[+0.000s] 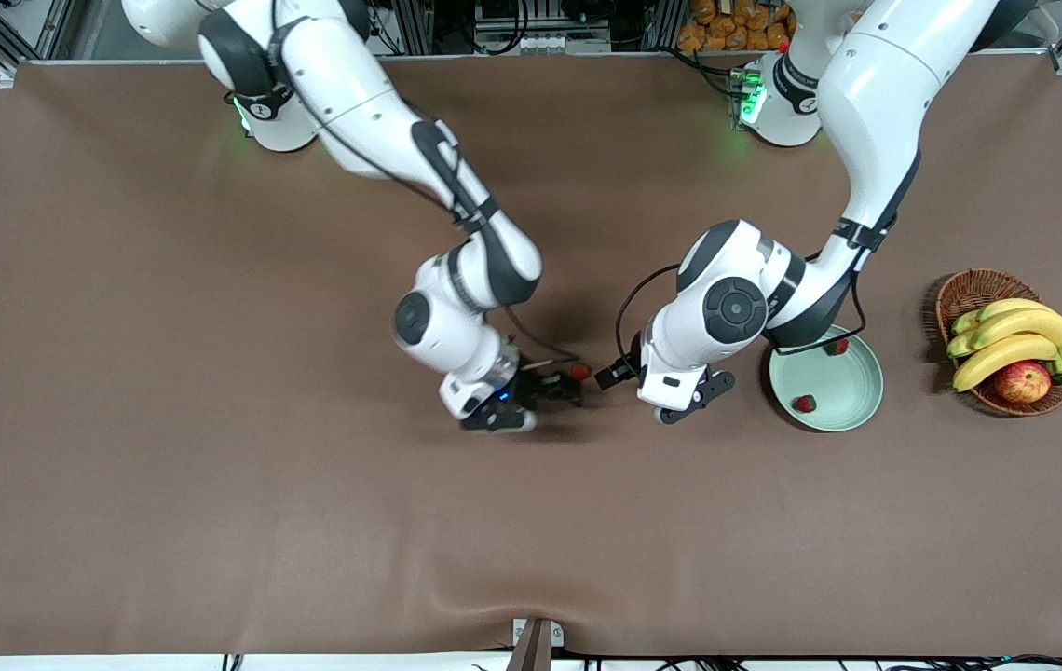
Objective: Collect all strawberries into plate
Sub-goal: 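Set the third strawberry mid-table with the right gripper while the left gripper returns, then grasp the third strawberry with the left gripper while the right gripper withdraws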
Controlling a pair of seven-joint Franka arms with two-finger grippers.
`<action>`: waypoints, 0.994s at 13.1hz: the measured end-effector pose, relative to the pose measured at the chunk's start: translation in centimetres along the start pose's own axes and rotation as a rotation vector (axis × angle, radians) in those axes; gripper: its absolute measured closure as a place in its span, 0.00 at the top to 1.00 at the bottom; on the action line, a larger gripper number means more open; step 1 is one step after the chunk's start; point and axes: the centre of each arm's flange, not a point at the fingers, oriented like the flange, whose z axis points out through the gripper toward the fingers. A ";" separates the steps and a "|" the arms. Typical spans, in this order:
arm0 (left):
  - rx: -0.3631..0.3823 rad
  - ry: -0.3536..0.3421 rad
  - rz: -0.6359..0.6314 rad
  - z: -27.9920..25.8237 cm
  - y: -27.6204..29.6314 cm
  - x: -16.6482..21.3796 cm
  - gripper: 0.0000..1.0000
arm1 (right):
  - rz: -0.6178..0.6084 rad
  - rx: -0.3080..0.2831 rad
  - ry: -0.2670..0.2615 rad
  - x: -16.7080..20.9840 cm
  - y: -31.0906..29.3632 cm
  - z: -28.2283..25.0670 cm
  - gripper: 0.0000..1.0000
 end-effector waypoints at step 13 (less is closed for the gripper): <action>0.038 0.022 0.102 11.5 2.1 -5.0 0.76 | 0.087 -0.351 -0.258 11.1 18.7 -38.6 1.00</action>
